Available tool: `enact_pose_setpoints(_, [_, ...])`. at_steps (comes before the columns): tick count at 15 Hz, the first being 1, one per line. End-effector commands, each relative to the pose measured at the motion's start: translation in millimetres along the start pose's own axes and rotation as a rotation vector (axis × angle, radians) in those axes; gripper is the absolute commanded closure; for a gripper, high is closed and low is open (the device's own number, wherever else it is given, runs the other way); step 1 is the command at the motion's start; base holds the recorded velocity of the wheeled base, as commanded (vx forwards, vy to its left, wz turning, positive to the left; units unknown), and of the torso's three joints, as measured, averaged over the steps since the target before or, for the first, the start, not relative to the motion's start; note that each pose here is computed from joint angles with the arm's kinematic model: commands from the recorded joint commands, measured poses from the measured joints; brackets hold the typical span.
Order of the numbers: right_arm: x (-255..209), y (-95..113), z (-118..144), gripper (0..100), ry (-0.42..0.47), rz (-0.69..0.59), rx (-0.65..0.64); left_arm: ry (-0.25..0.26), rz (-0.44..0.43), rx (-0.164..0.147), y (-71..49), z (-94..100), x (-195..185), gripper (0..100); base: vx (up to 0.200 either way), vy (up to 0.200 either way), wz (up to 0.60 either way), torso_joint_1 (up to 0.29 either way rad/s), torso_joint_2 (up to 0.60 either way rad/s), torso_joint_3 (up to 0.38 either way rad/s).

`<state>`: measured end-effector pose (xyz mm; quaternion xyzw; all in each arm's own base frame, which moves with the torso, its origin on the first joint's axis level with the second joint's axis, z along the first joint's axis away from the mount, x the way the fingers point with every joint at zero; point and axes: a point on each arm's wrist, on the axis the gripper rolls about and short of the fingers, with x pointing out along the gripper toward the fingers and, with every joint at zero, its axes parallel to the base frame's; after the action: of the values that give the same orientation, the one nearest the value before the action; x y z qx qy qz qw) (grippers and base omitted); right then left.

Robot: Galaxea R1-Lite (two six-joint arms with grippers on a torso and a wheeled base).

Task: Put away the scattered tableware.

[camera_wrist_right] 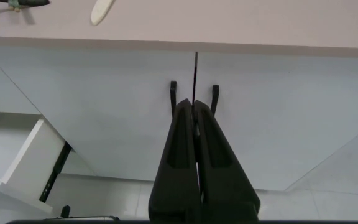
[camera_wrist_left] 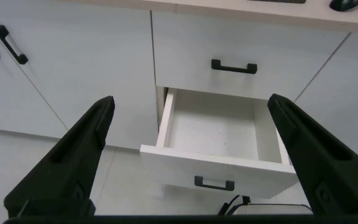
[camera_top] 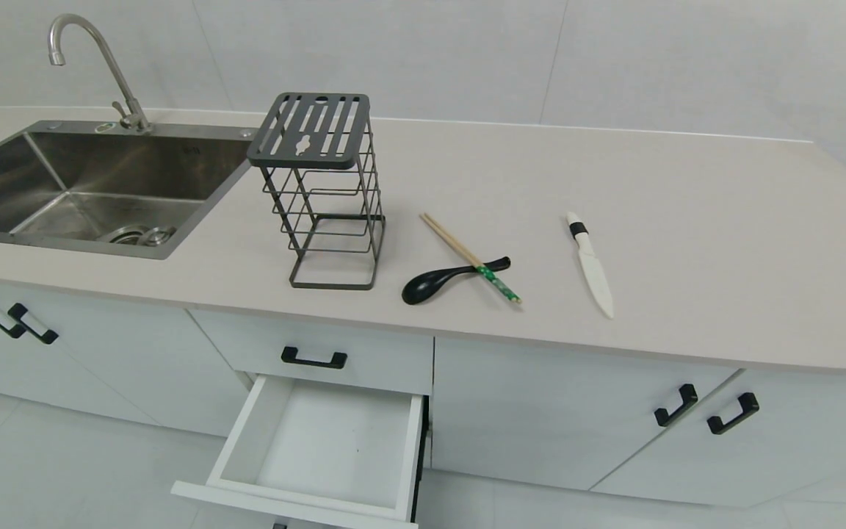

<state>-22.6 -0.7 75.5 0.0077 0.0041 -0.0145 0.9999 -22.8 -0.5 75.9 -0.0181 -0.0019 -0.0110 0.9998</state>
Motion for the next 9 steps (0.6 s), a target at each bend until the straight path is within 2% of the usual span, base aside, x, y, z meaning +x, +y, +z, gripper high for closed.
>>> enact_pose_setpoints(1, [0.0, 0.0, -0.1, 100, 0.001, 0.000, 0.000, 0.003, -0.003, 0.007, -0.1, -0.1, 0.1, 0, 0.000, 0.000, 0.00, 0.000, 0.00, 0.000])
enact_pose_setpoints(2, [0.1, 0.0, -0.1, 100, 0.002, 0.000, 0.000, 0.003, -0.006, 0.027, -0.1, -0.1, 0.1, 0, 0.000, 0.000, 0.00, 0.000, 0.00, 0.000])
enact_pose_setpoints(3, [0.0, 0.0, -0.1, 100, 0.001, 0.000, 0.000, 0.004, -0.006, 0.031, -0.1, -0.2, 0.1, 0, 0.000, 0.000, 0.00, 0.000, 0.00, 0.000])
enact_pose_setpoints(9, [0.0, 0.0, -0.1, 100, 0.001, 0.000, 0.000, 0.003, -0.006, 0.033, -0.1, -0.1, 0.1, 0, 0.000, 0.000, 0.00, 0.000, 0.00, 0.000])
